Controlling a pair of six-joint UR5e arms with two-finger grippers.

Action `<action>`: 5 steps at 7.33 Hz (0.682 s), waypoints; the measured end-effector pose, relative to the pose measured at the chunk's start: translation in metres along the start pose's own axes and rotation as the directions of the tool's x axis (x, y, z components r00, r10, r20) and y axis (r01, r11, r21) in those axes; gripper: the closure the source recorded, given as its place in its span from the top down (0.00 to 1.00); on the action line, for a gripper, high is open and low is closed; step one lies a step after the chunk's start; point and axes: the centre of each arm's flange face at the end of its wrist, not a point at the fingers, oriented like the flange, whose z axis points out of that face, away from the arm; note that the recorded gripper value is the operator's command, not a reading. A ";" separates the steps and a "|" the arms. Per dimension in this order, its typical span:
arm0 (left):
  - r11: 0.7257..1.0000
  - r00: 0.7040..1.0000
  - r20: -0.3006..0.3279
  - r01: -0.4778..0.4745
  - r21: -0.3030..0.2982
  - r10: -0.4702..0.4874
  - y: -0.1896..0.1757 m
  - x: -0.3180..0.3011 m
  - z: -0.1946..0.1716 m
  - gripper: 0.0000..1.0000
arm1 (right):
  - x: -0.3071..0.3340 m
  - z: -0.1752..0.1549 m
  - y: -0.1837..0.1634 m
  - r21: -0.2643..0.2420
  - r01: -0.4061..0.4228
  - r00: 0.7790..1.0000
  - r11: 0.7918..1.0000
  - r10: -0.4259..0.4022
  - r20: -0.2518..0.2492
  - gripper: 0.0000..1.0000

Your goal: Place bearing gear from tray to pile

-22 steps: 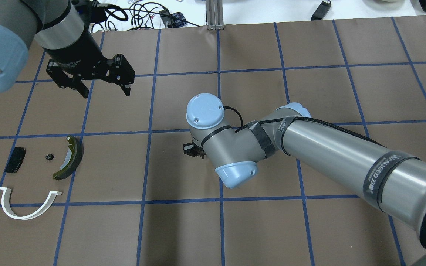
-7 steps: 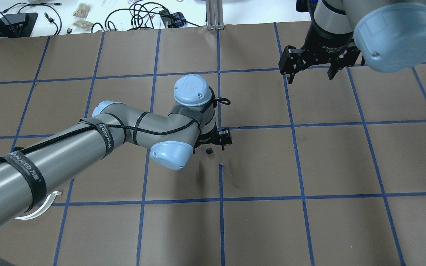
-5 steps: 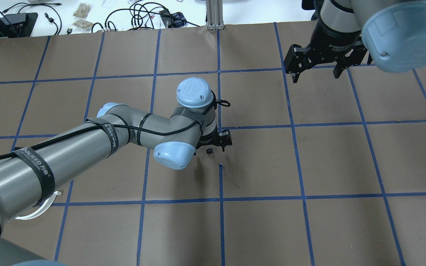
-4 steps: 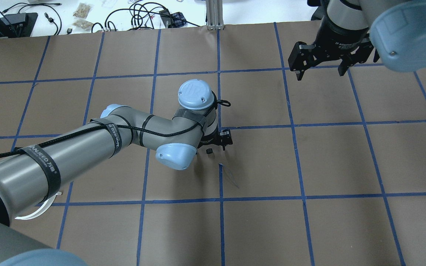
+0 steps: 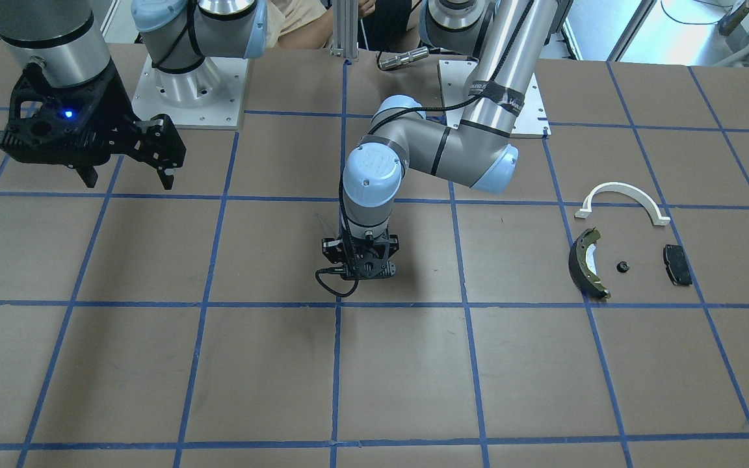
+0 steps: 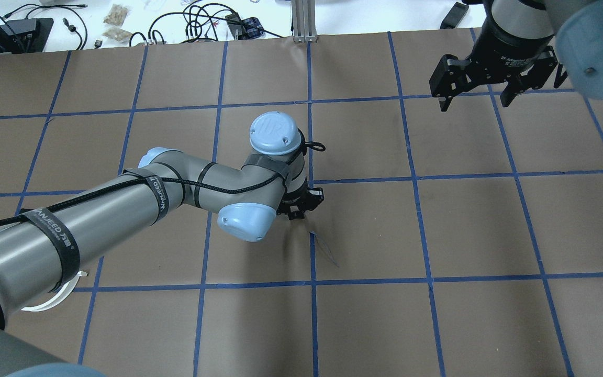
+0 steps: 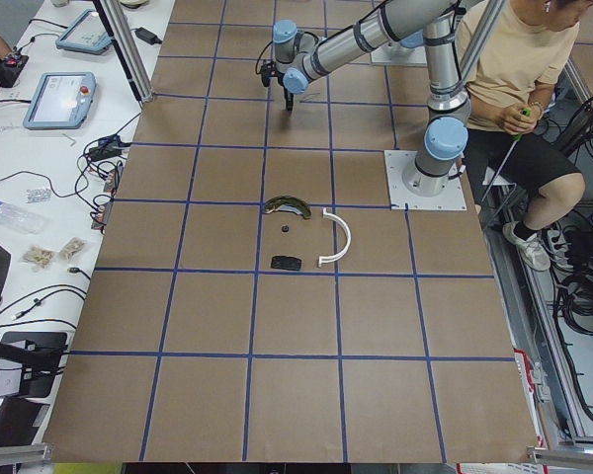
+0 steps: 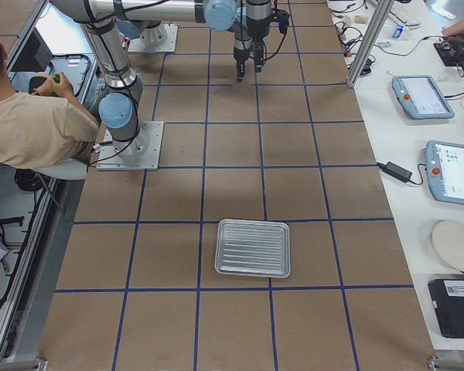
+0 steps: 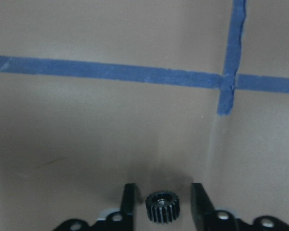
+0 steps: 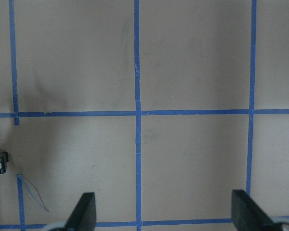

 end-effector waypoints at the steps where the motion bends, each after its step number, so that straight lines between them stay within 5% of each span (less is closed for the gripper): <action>1: 1.000 1.000 0.000 -0.001 -0.002 0.001 0.000 0.000 -0.002 0.08 | 0.000 0.000 0.001 -0.006 -0.005 1.000 1.000 0.005 -0.001 1.00; 3: 1.000 1.000 -0.004 0.005 -0.002 -0.005 -0.006 -0.004 -0.031 0.08 | -0.002 -0.001 0.004 -0.028 -0.046 0.999 0.999 0.046 -0.001 1.00; 5: 0.994 0.998 0.051 0.032 -0.103 -0.027 -0.013 -0.036 -0.081 0.08 | -0.008 -0.001 0.006 -0.038 -0.095 0.995 0.995 0.095 -0.002 1.00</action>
